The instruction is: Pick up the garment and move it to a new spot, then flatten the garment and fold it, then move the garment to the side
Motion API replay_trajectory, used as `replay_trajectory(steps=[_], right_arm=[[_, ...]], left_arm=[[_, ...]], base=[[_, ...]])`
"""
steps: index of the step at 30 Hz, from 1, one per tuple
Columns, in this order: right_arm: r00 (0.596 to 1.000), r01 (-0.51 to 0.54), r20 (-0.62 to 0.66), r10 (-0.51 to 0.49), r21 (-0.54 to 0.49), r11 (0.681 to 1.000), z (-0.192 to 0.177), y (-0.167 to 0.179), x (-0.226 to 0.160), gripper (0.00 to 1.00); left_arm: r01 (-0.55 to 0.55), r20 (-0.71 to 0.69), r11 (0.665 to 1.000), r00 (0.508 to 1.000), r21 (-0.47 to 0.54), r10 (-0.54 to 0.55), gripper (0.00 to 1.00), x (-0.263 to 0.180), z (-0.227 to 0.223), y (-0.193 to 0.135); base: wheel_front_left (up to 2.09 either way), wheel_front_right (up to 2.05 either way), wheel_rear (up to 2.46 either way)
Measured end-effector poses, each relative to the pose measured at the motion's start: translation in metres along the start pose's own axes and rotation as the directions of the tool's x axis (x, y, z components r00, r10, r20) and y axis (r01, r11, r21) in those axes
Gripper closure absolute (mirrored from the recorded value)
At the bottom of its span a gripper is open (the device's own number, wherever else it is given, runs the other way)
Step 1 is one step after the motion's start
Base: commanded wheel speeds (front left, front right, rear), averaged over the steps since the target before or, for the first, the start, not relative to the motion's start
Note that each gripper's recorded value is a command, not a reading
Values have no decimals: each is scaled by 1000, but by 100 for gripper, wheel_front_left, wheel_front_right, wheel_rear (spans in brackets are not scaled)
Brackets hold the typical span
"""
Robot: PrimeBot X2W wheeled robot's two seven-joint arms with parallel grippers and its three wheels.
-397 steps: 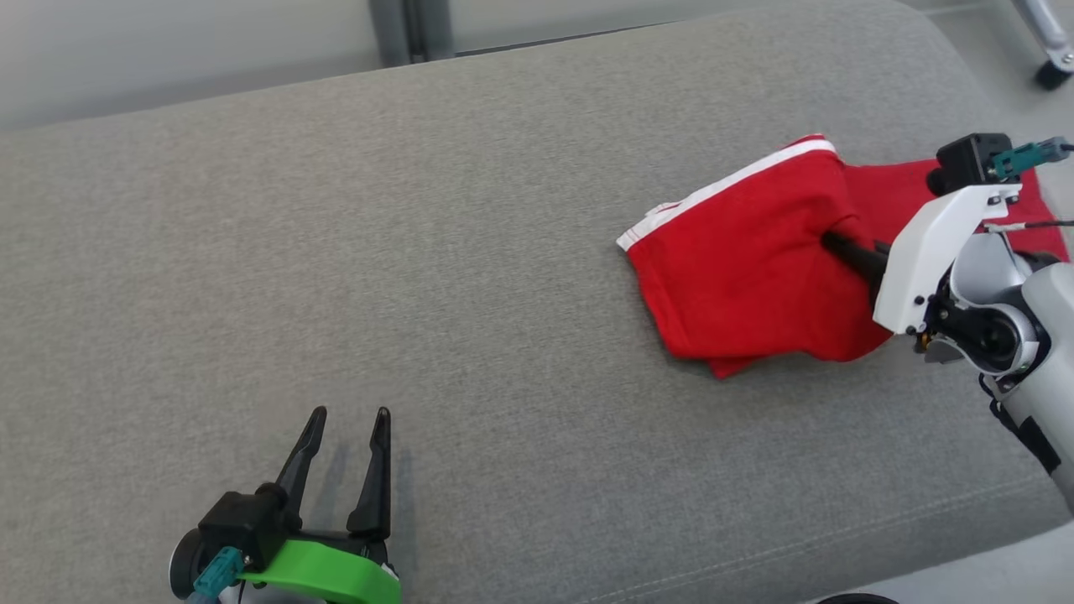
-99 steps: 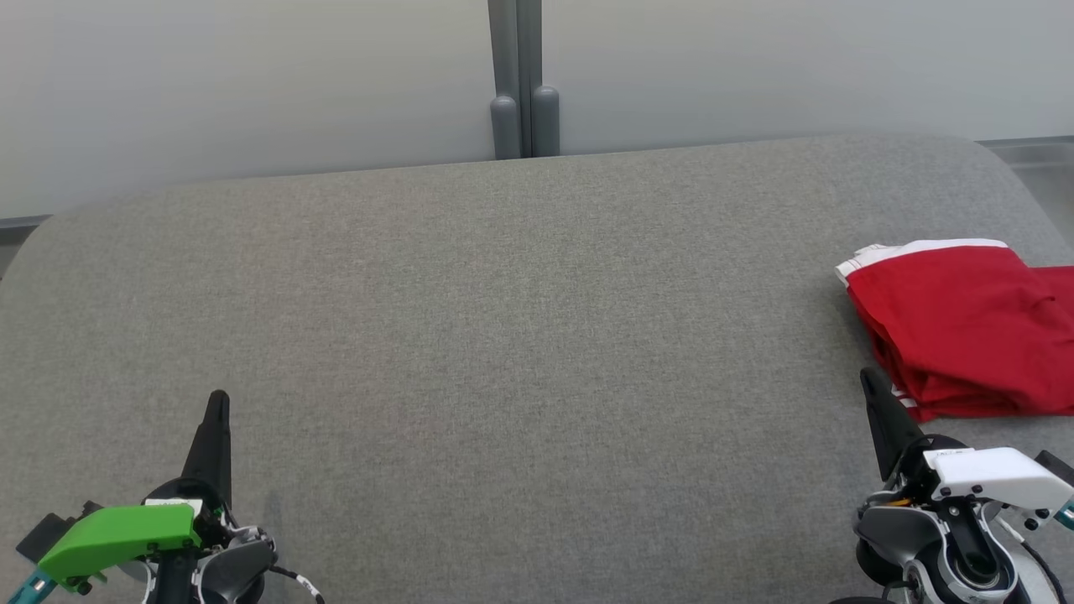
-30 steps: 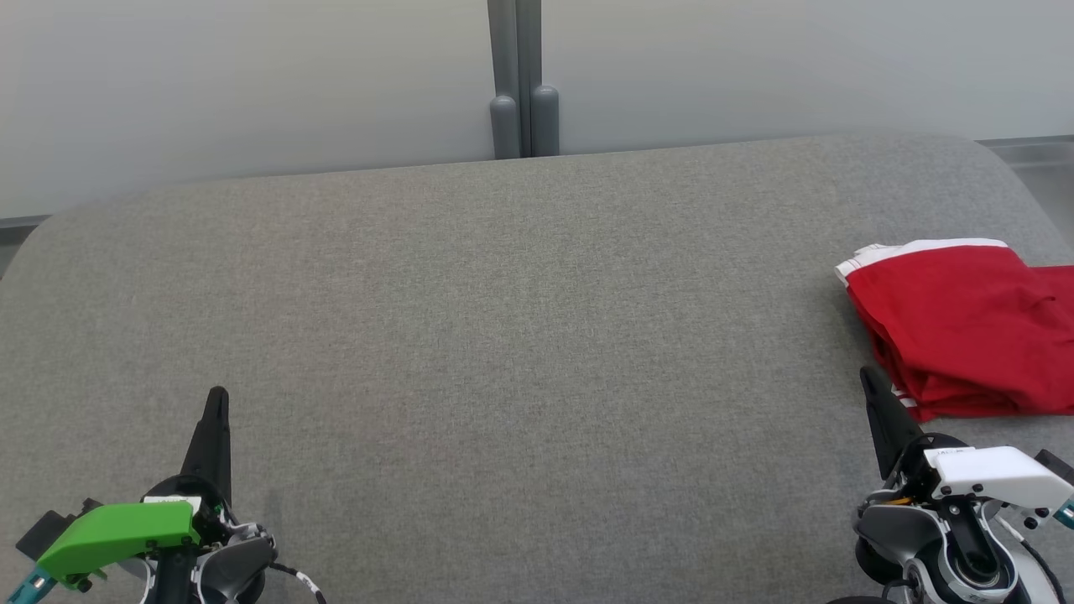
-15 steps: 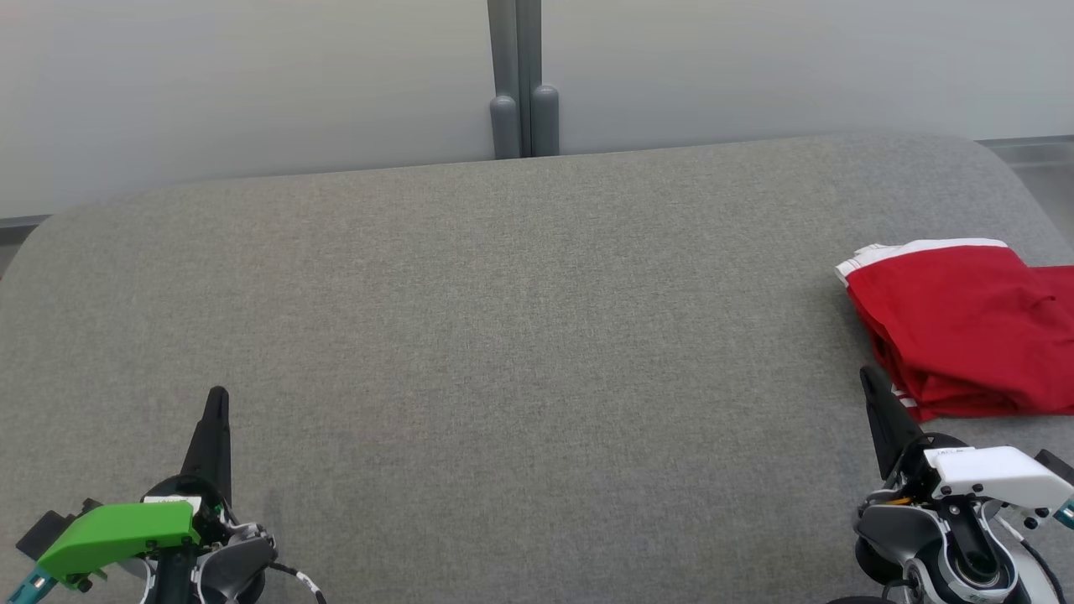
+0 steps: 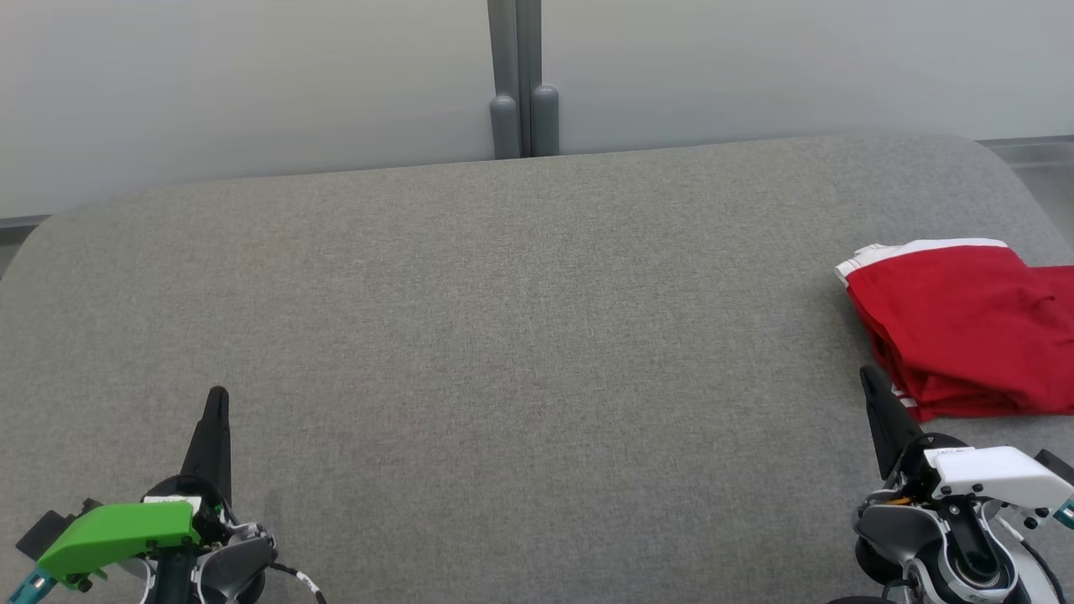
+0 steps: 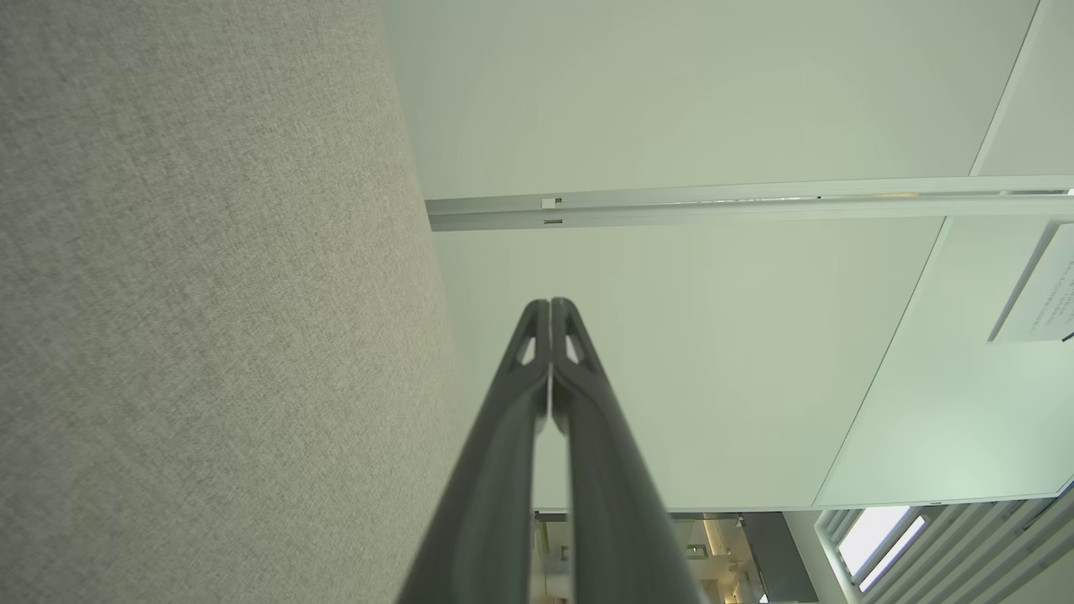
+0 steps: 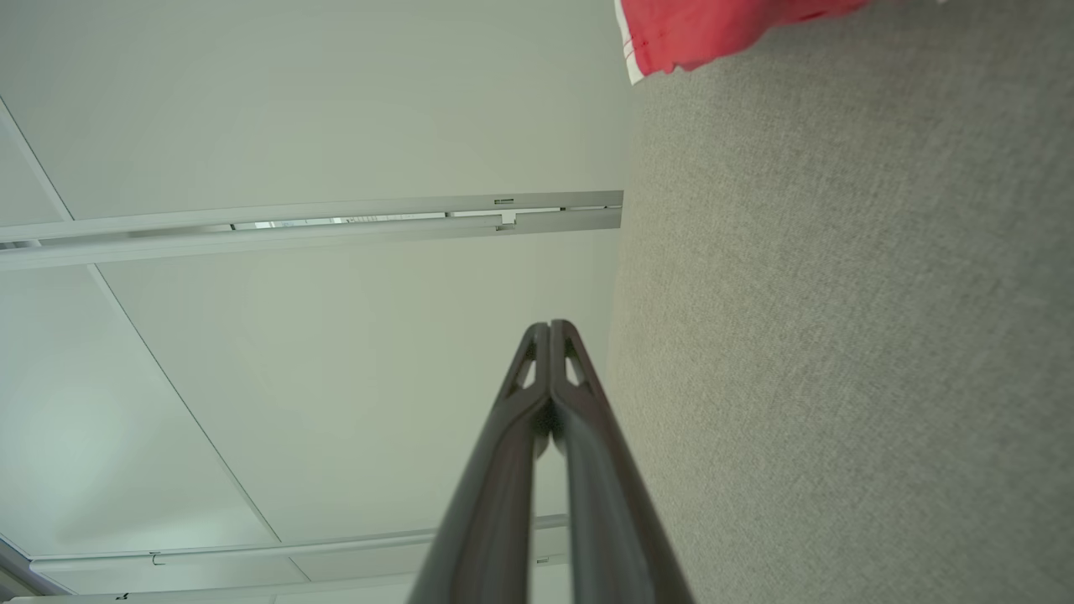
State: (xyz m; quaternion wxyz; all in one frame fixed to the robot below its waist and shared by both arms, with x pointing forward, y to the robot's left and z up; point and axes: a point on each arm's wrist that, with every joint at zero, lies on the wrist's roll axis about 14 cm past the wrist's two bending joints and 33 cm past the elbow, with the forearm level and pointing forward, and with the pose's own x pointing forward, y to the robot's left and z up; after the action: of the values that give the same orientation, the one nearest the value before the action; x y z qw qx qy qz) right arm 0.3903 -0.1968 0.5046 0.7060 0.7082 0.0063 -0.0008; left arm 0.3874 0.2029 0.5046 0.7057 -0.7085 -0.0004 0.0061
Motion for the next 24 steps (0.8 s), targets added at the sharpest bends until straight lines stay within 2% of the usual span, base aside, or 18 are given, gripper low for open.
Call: replay_trajectory(steps=[24], right_arm=[[1000, 0, 0, 0, 0, 1000, 0, 0, 0, 100]], left_arm=[[0, 0, 1000, 1000, 0, 0, 100, 0, 0, 0]], base=[[0, 0, 0]])
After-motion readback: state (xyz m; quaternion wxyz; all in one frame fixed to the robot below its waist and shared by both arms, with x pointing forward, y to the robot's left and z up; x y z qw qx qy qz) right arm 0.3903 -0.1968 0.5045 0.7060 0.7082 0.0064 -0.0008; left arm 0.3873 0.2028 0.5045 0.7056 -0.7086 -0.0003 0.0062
